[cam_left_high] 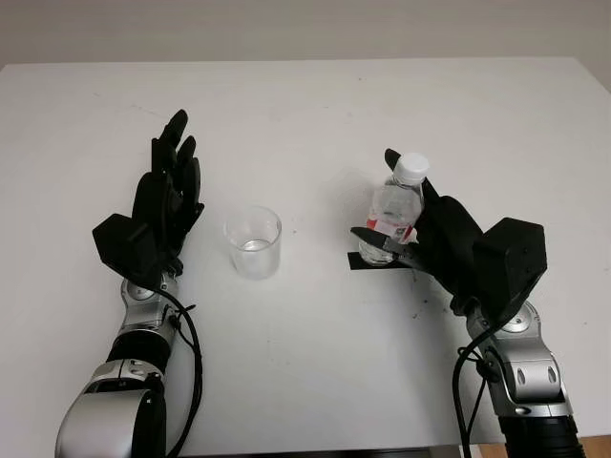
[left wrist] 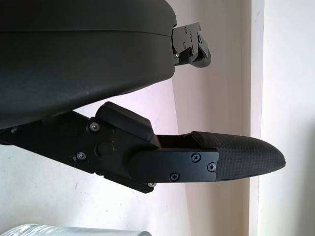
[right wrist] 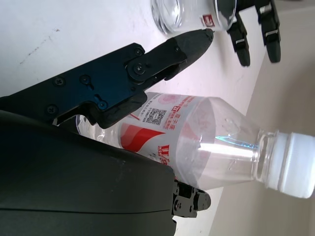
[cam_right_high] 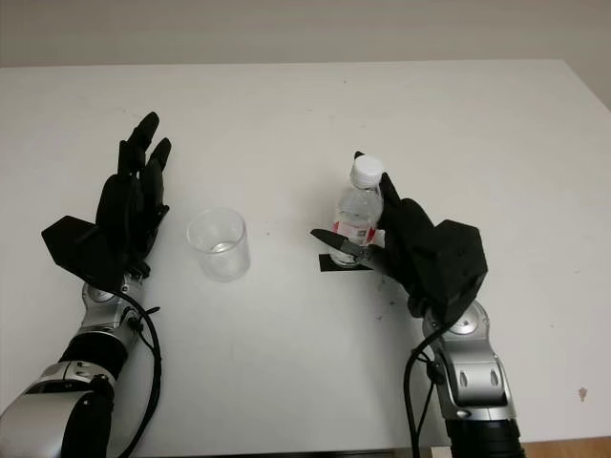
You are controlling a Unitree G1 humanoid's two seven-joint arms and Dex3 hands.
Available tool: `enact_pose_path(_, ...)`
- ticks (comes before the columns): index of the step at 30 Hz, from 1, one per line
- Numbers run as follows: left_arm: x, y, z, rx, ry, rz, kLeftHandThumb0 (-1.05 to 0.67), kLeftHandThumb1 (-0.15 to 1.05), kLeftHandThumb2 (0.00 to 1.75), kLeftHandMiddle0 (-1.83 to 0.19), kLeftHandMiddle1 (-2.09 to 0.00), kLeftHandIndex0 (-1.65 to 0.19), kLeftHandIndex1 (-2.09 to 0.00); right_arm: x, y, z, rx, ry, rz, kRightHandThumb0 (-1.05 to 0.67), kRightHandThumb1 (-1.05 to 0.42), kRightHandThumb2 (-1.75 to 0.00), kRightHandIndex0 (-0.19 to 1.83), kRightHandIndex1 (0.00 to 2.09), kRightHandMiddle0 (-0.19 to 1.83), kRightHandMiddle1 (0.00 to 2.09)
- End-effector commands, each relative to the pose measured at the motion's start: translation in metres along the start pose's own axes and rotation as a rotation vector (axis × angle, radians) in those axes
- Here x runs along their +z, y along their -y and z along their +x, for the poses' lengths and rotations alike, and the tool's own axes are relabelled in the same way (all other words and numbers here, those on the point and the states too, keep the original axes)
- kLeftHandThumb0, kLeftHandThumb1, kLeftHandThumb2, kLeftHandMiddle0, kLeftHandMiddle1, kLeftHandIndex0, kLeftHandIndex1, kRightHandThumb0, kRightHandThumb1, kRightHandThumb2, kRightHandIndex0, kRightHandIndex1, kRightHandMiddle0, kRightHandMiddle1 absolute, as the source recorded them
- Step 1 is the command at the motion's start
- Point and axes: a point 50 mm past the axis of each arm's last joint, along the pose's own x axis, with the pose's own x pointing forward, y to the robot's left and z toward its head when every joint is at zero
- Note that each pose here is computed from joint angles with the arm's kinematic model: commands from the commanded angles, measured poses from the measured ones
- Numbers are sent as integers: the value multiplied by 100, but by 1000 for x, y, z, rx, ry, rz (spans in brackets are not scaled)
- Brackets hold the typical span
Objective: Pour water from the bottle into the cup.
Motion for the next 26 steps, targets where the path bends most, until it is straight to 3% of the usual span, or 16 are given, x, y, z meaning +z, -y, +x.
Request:
enact_pose_path(1, -15, -2, -16, 12, -56, -2, -105, 105, 50, 19, -51, 19, -59, -2, 3, -3, 8, 6, -7, -84, -86, -5, -19, 1, -19, 1)
enact_pose_path(12, -16, -1, -16, 15, -59, -5, -105, 105, 50, 19, -50, 19, -56, -15, 3, -6, -121, 114, 25, -96, -89, -6, -19, 0, -19, 0)
enact_pose_path(26, -16, 0, -16, 17, -56, -10, -105, 105, 49, 19, -50, 19, -54, -35, -10, 1, -260, 158, 138, -89, -90, -5, -19, 0, -19, 0)
